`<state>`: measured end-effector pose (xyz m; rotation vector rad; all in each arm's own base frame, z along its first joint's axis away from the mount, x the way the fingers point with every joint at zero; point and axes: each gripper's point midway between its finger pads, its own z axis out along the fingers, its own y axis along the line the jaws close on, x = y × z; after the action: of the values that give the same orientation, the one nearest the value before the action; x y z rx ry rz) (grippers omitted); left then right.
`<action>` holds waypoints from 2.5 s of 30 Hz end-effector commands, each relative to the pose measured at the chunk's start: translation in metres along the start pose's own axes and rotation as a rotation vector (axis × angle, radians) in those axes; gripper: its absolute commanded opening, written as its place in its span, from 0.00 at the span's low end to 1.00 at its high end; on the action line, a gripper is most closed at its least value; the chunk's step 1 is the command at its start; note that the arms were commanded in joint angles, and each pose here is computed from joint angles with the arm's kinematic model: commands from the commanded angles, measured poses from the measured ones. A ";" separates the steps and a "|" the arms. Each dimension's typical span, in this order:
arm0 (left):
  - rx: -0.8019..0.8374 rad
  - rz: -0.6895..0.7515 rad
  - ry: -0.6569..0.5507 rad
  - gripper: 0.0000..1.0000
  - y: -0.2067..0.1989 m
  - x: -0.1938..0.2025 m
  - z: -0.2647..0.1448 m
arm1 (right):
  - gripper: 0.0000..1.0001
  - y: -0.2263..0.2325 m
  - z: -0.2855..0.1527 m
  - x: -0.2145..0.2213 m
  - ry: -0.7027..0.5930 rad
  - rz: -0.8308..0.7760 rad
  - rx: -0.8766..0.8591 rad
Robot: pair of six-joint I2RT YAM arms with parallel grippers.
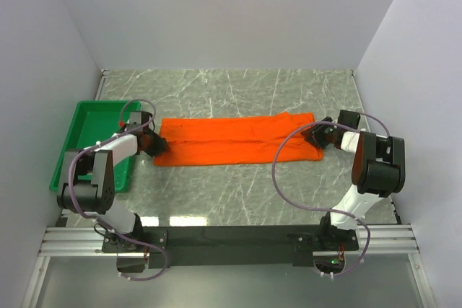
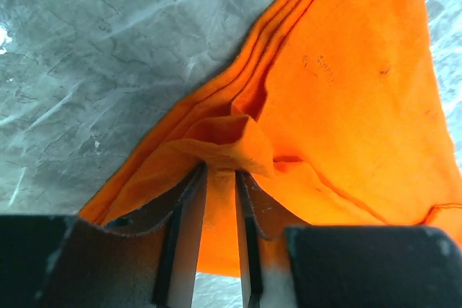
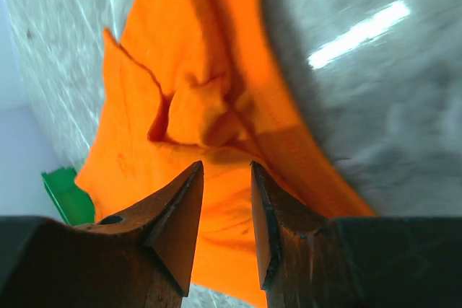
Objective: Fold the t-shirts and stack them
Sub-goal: Fold the tshirt
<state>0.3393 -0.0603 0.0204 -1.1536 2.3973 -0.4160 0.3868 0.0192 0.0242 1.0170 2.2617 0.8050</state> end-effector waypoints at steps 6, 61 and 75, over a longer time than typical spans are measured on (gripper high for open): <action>-0.085 -0.073 0.075 0.31 0.054 0.041 -0.010 | 0.41 0.010 -0.014 -0.020 -0.061 -0.090 0.041; 0.051 0.383 -0.455 0.81 -0.026 -0.076 -0.146 | 0.52 0.039 -0.009 0.055 -0.006 -0.302 0.335; 0.006 0.408 -0.538 0.90 -0.008 -0.083 -0.139 | 0.55 0.054 0.041 0.041 0.138 -0.417 0.433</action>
<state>0.3138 0.0069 0.1568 -0.6567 2.0973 -0.0065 0.4056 0.0892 0.0234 0.7063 2.6686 0.2532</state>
